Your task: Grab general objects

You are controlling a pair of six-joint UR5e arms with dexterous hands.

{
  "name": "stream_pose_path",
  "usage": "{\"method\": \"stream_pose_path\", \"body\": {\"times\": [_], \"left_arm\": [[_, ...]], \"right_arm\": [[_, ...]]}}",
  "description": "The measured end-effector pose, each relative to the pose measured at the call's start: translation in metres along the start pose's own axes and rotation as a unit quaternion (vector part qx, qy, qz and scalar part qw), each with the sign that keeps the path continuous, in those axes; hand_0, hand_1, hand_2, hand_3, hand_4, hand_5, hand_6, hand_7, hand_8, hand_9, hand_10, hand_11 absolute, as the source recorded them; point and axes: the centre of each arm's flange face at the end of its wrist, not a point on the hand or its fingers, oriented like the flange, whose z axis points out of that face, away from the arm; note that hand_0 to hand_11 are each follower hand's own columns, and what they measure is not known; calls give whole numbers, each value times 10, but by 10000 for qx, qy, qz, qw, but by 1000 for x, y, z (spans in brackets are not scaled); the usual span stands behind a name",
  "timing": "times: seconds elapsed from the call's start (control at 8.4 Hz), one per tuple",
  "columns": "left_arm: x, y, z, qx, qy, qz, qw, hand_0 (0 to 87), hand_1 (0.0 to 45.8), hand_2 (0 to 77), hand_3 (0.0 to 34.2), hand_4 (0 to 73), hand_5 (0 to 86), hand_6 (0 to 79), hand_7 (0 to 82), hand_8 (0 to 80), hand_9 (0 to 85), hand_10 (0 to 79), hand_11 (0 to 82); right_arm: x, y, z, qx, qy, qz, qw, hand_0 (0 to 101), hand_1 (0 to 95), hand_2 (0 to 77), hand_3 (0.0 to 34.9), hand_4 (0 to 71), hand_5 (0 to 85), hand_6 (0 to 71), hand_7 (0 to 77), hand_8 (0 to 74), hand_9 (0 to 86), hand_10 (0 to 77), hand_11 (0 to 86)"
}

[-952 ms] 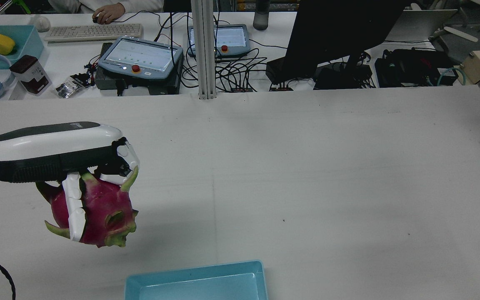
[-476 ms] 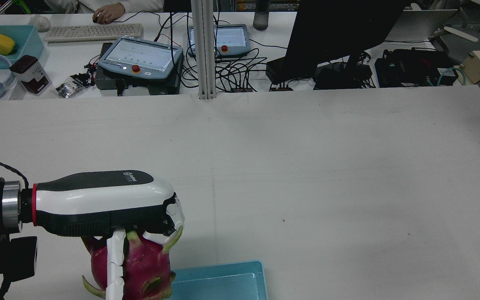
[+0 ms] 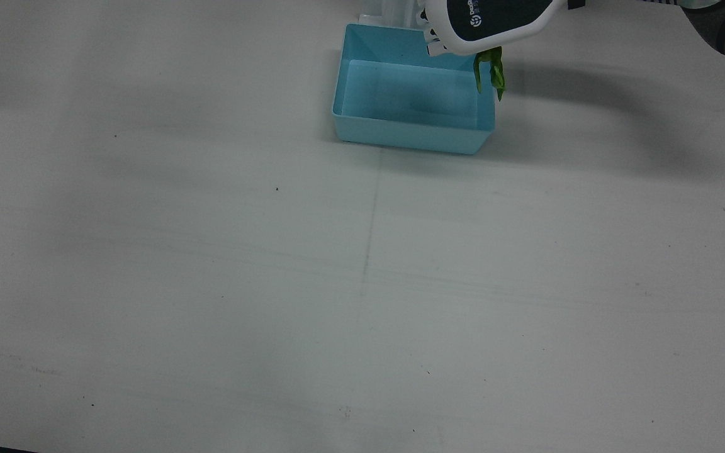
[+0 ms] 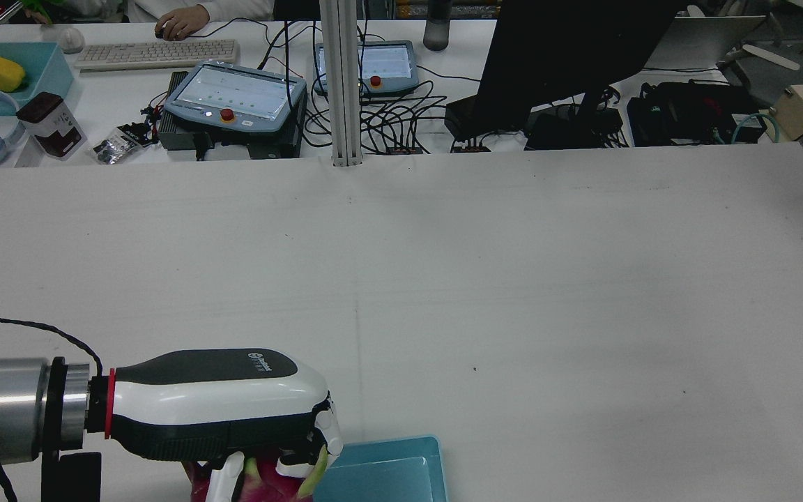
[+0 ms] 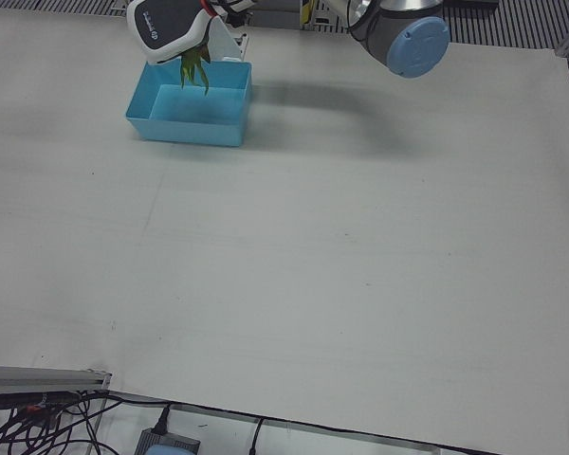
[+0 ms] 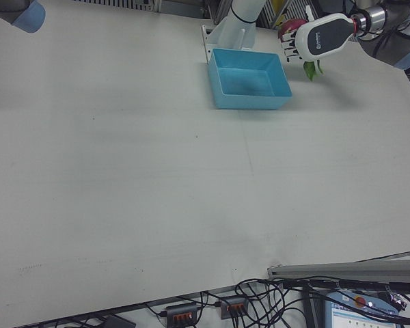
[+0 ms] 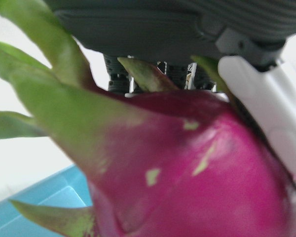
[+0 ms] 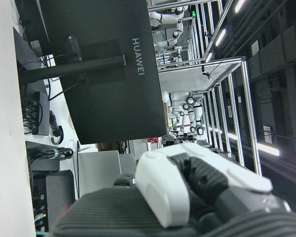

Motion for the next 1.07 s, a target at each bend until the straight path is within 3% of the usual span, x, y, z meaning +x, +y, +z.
{"method": "stream_pose_path", "body": {"times": [0.12,0.24,0.36,0.48,0.6,0.71,0.83,0.95,1.07], "left_arm": [[-7,9,12,-132,-64,-72,9999,460,0,22,0,453,731,616,714,540,725,382,704],[-13,15,21,-228,-105,-122,9996,468,0,5,0,349,660,524,698,431,562,376,584],[-15,19,26,-285,-114,-147,9994,468,0,5,0,349,660,524,698,431,562,376,584],[-15,20,28,-309,-111,-155,9993,469,0,11,0,278,125,431,644,300,458,382,442],[-15,21,29,-320,-113,-160,9993,468,0,11,0,153,5,316,529,153,355,382,289],[-15,18,28,-301,-112,-154,9994,468,0,11,0,98,16,180,420,27,229,382,114],[-10,5,20,-160,-88,-113,9998,504,0,11,0,44,16,0,174,16,11,382,71],[-2,-29,-2,172,-28,26,9998,504,0,11,0,44,16,0,174,16,11,382,71],[0,-81,-27,639,23,139,9979,497,0,5,0,71,16,0,5,11,0,382,65]], "right_arm": [[0,0,0,1,0,0,10000,0,949,774,0,0,0,0,0,0,5,0,0],[0,0,0,1,0,0,10000,0,949,774,0,0,0,0,0,0,5,0,0],[0,0,0,1,0,0,10000,0,949,774,0,0,0,0,0,0,5,0,5],[0,0,0,0,0,0,10000,0,949,774,0,0,0,0,0,0,5,0,0],[0,0,0,-1,0,0,10000,0,949,774,0,0,0,0,0,0,5,0,5],[0,0,0,0,0,0,10000,0,949,774,0,0,0,0,0,0,5,0,5],[0,0,0,-2,0,0,10000,0,949,774,0,0,0,0,0,0,5,0,0],[0,0,0,0,0,0,10000,0,949,774,0,0,0,0,0,0,5,0,0],[0,0,0,0,0,0,10000,0,949,774,0,0,0,0,0,0,5,0,5]]}}
